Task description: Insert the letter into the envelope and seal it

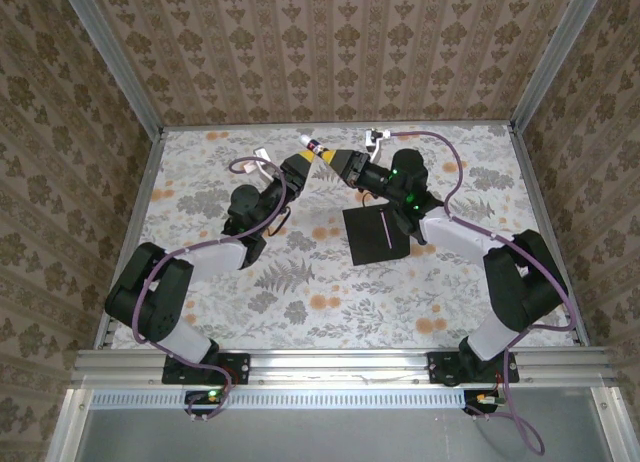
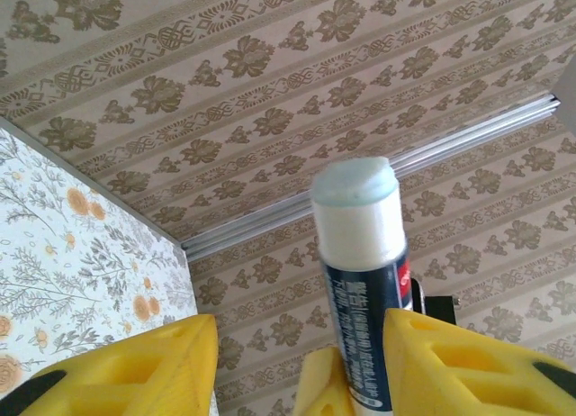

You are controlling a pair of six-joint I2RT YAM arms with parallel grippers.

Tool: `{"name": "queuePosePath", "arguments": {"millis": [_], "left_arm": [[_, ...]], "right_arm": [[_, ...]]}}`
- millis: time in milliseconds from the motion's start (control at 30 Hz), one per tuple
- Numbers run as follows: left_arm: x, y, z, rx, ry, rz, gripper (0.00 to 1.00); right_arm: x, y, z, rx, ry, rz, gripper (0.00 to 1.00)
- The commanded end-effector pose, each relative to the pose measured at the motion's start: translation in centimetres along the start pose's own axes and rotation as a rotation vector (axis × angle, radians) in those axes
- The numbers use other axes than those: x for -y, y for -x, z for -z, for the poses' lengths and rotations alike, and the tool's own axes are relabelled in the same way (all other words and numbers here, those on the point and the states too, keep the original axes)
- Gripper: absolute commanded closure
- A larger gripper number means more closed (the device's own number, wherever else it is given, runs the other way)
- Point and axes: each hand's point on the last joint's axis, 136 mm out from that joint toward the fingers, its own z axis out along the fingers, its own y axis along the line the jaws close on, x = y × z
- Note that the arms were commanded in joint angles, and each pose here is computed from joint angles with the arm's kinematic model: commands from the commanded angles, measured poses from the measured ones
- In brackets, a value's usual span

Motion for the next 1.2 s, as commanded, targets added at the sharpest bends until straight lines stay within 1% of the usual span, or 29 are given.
{"name": "queuePosePath", "arguments": {"millis": [0,233,467,600,700,733,767,900,1067,1167], "left_arm": [[1.6,0.7,0.1,0.006,-0.03,-0.041,0.49],[1.7,1.1,0.5,-0.013,-0.006,-0.081,0.48],[1.3,1.3,1.2,-0.065,0.062,-0.154,0.46],[0.8,0.9,1.6,-0.133,0.131,-0.225,0.45],[0.4,0.4,2.1,-0.207,0.217,-0.317,0.45],[0.2,0.2,2.3,-0.234,0.247,-0.351,0.44],[0.0,0.1,2.5,-0.257,0.276,-0.379,0.44],[-0.6,0.1,3.5,-0.332,0.377,-0.494,0.44],[-1.2,-0.4,4.0,-0.404,0.433,-0.575,0.46],[-1.8,-1.2,3.8,-0.456,0.448,-0.605,0.49]], "right_arm": [[-1.7,0.8,0.9,0.029,0.038,0.05,0.75],[-1.2,1.1,1.6,0.033,0.001,0.066,0.75],[-0.2,1.7,3.1,0.028,-0.096,0.112,0.75],[0.6,2.1,4.4,0.018,-0.179,0.139,0.75],[1.2,2.5,5.6,0.009,-0.253,0.167,0.76],[2.0,2.4,5.9,-0.002,-0.288,0.174,0.76],[0.9,2.7,6.7,0.006,-0.294,0.2,0.76],[1.8,2.9,8.7,-0.015,-0.413,0.27,0.76],[2.8,3.0,11.0,-0.031,-0.534,0.332,0.76],[3.3,3.0,12.2,-0.042,-0.589,0.351,0.76]]}}
